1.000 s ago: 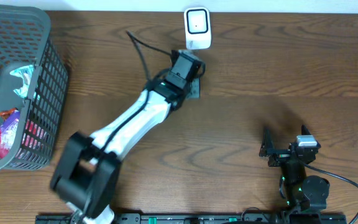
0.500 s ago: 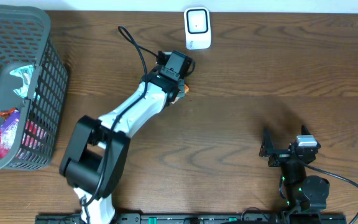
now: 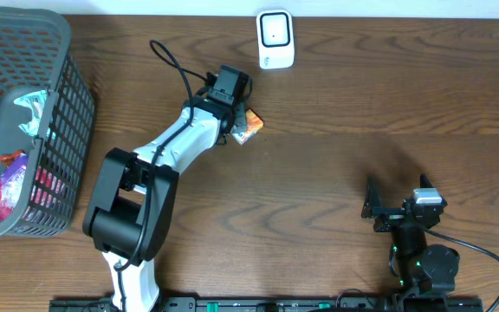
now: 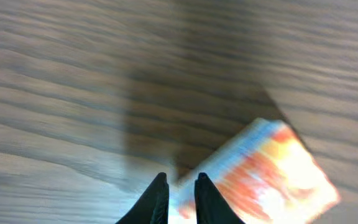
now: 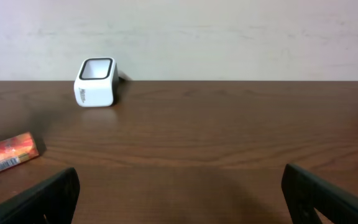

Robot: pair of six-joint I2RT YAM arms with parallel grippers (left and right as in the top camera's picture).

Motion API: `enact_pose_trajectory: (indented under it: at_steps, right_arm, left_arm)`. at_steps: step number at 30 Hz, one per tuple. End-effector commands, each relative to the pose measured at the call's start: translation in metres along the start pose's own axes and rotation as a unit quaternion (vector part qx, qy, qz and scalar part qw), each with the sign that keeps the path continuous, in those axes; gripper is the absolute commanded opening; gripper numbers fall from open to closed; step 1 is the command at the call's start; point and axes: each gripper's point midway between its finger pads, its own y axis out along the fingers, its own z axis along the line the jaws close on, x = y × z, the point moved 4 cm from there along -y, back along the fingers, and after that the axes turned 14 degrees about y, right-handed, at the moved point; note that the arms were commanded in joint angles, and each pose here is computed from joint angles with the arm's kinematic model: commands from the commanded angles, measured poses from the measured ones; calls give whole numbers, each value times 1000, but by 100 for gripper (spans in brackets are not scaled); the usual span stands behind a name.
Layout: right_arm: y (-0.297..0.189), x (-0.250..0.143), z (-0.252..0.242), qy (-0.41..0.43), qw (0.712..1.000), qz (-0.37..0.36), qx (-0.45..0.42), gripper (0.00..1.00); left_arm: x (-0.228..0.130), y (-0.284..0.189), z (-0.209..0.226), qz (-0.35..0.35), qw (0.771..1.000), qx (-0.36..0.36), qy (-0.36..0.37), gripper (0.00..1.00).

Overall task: Scan the item barcode
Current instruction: 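Hold the tissue pack under the white scanner with the left gripper, then release the tissue pack on the table in front of the scanner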

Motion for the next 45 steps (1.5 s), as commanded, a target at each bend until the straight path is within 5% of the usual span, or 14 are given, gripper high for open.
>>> enact_pose_trajectory:
  at_steps: [1, 16, 27, 37, 45]
  right_arm:
    - [0, 0, -2, 5, 1000, -2, -6, 99]
    - [0, 0, -2, 5, 1000, -2, -6, 99]
    - [0, 0, -2, 5, 1000, -2, -6, 99]
    - [0, 0, -2, 5, 1000, -2, -6, 99]
    - [0, 0, -2, 5, 1000, -2, -6, 99]
  left_arm:
    - [-15, 4, -25, 34, 998, -60, -7, 15]
    - [-31, -3, -64, 55, 992, -108, 21, 15]
    - [13, -51, -76, -46, 985, -156, 55, 15]
    - [18, -62, -18, -53, 998, -20, 36, 16]
    - [9, -61, 8, -18, 1000, 1, 17, 25]
